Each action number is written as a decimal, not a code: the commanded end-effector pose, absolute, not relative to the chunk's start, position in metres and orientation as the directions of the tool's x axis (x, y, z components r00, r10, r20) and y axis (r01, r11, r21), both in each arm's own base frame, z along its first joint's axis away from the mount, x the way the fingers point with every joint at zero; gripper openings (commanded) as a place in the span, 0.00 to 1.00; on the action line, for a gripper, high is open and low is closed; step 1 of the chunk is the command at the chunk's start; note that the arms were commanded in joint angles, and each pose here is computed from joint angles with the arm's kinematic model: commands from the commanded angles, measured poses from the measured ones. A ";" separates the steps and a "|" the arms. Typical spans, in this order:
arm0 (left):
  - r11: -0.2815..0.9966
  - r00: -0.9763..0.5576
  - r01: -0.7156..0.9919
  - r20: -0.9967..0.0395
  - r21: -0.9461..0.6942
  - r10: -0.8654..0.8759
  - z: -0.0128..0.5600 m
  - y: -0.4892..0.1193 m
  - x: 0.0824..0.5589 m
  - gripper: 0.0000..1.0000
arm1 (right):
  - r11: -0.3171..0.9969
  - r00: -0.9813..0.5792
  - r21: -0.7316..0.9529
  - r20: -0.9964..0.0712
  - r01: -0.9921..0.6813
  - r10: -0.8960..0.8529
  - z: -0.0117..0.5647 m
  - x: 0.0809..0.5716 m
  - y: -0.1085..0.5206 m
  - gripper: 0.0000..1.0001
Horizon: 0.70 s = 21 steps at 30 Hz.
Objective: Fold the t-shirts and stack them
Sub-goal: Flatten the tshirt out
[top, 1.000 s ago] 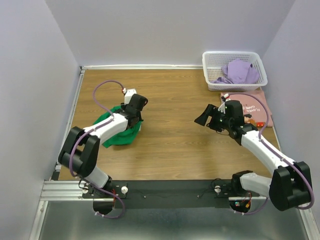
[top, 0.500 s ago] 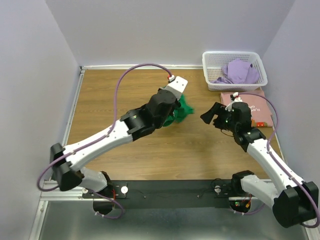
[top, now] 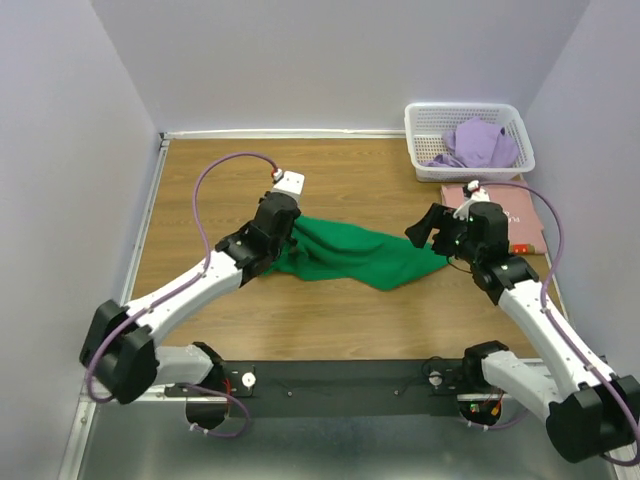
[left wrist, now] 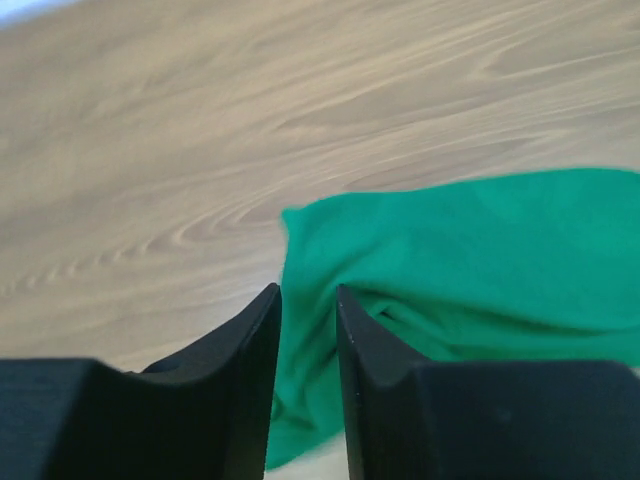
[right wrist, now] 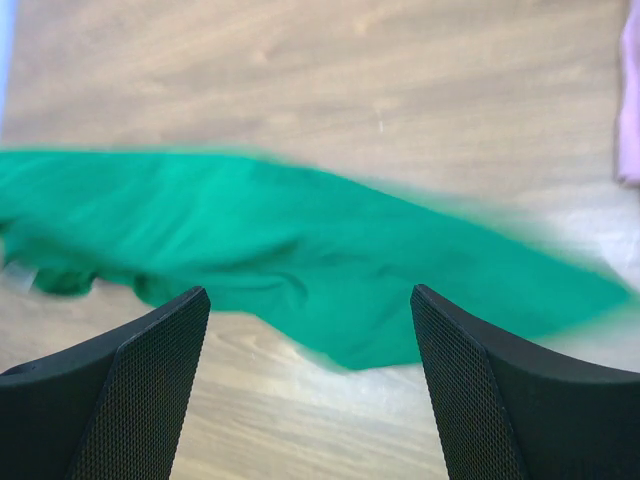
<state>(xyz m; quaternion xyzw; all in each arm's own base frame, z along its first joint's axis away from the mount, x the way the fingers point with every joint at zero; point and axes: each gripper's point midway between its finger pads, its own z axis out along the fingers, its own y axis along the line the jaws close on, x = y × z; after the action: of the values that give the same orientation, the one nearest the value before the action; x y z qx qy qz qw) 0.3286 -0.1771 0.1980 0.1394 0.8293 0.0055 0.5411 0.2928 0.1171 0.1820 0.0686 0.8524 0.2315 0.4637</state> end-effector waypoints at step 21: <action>0.903 -0.723 -0.009 -0.622 -0.429 -0.302 0.141 -0.228 0.247 0.75 | 0.892 -0.846 0.441 -0.509 -0.096 0.160 0.095 0.267 0.141 0.89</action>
<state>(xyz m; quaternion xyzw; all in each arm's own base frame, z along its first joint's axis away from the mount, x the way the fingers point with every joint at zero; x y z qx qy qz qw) 0.3113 -0.2012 0.1844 -0.0435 0.8696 -0.1468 0.4694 0.2707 0.1395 0.1016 0.0315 0.9244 0.2392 0.2955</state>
